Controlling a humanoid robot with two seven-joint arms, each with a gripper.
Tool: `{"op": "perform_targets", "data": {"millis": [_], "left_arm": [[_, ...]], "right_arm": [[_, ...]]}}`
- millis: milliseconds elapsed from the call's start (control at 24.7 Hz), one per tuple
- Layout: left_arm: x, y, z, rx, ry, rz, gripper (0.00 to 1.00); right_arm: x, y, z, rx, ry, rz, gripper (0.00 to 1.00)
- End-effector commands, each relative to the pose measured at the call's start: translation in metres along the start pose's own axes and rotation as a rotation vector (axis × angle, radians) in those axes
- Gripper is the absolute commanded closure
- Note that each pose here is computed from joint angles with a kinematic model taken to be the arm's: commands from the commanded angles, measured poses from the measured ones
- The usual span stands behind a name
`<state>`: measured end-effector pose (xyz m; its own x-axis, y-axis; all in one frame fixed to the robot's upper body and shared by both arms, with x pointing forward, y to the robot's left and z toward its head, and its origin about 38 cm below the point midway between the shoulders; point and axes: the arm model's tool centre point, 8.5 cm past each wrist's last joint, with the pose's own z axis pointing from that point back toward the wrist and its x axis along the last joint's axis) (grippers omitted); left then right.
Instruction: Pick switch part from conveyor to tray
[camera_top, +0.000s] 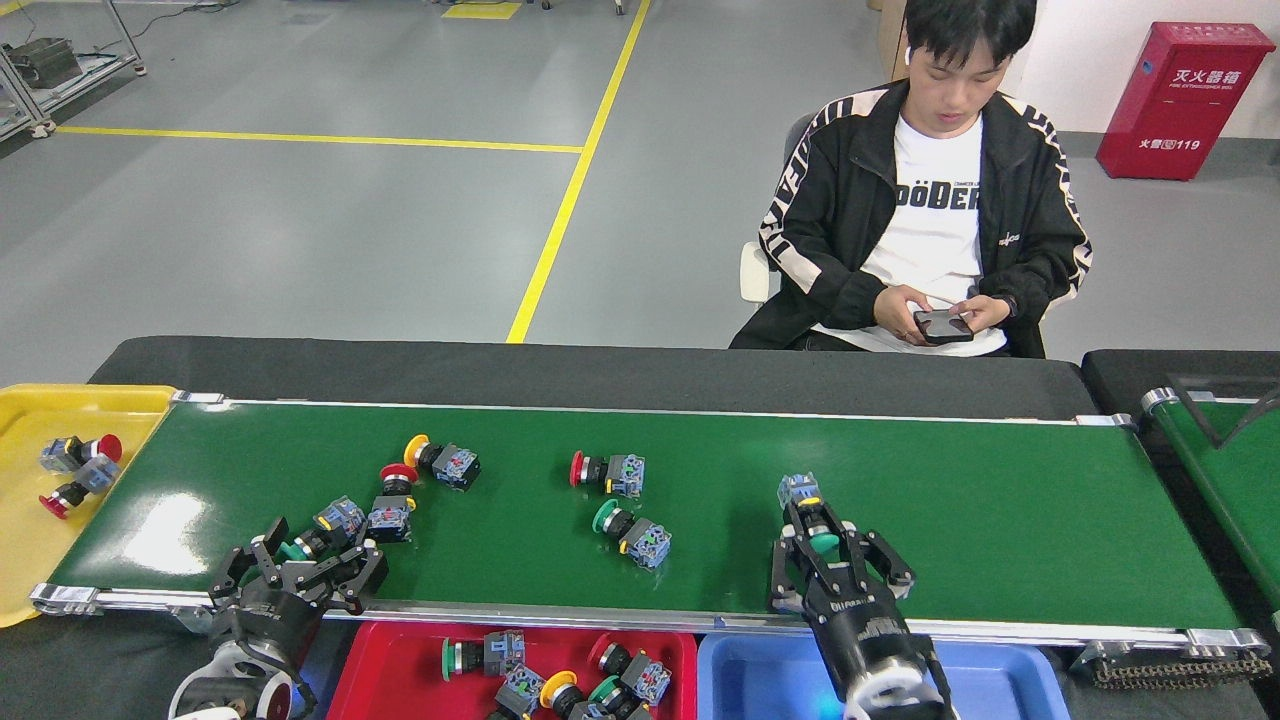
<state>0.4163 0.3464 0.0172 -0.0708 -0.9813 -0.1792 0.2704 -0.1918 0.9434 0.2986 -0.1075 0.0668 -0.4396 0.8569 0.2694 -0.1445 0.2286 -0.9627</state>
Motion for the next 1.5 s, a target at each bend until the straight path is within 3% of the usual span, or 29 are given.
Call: {"op": "perform_targets", "data": {"millis": [0, 41, 81, 162, 446, 648, 851, 932, 972, 1013, 1135, 1256, 1459], "left_arm": [[-0.005, 0.011, -0.003, 0.023, -0.026, -0.034, 0.62], [-0.003, 0.012, -0.003, 0.028, -0.04, -0.038, 0.77], [-0.001, 0.013, -0.003, 0.036, -0.048, -0.036, 0.86], [0.003, 0.016, -0.001, 0.078, -0.057, -0.023, 0.94], [0.019, 0.026, 0.039, 0.189, -0.127, 0.025, 0.95], [0.075, 0.023, 0.107, 0.241, -0.325, 0.001, 0.93], [0.152, 0.009, 0.149, 0.21, -0.578, -0.042, 0.89], [0.162, 0.001, 0.158, 0.187, -0.624, -0.063, 0.73], [0.16, -0.001, 0.16, 0.18, -0.625, -0.067, 0.59], [0.16, -0.002, 0.16, 0.177, -0.622, -0.065, 0.38], [0.159, -0.001, 0.159, 0.183, -0.615, -0.057, 0.0], [0.146, 0.002, 0.156, 0.191, -0.56, -0.046, 0.0], [0.088, -0.001, 0.152, 0.197, -0.244, 0.088, 0.0]], "right_arm": [[0.05, -0.003, -0.007, -0.029, -0.219, -0.046, 0.47], [0.066, 0.001, -0.01, -0.015, -0.24, -0.072, 0.12], [0.081, 0.004, -0.012, 0.003, -0.269, -0.079, 0.05], [0.102, 0.008, -0.013, 0.025, -0.315, -0.087, 0.04], [0.088, 0.002, -0.017, 0.011, -0.227, -0.09, 0.04], [-0.02, -0.025, -0.007, -0.074, 0.123, -0.06, 0.05], [-0.143, -0.054, 0.055, -0.164, 0.493, -0.006, 0.05], [-0.176, -0.065, 0.088, -0.208, 0.587, 0.057, 0.05], [-0.186, -0.068, 0.101, -0.227, 0.615, 0.085, 0.04], [-0.192, -0.065, 0.115, -0.232, 0.639, 0.104, 0.04], [-0.192, -0.047, 0.135, -0.183, 0.657, 0.104, 0.04], [-0.19, -0.043, 0.138, -0.175, 0.659, 0.099, 0.04], [-0.189, -0.043, 0.138, -0.175, 0.66, 0.096, 0.04]]}}
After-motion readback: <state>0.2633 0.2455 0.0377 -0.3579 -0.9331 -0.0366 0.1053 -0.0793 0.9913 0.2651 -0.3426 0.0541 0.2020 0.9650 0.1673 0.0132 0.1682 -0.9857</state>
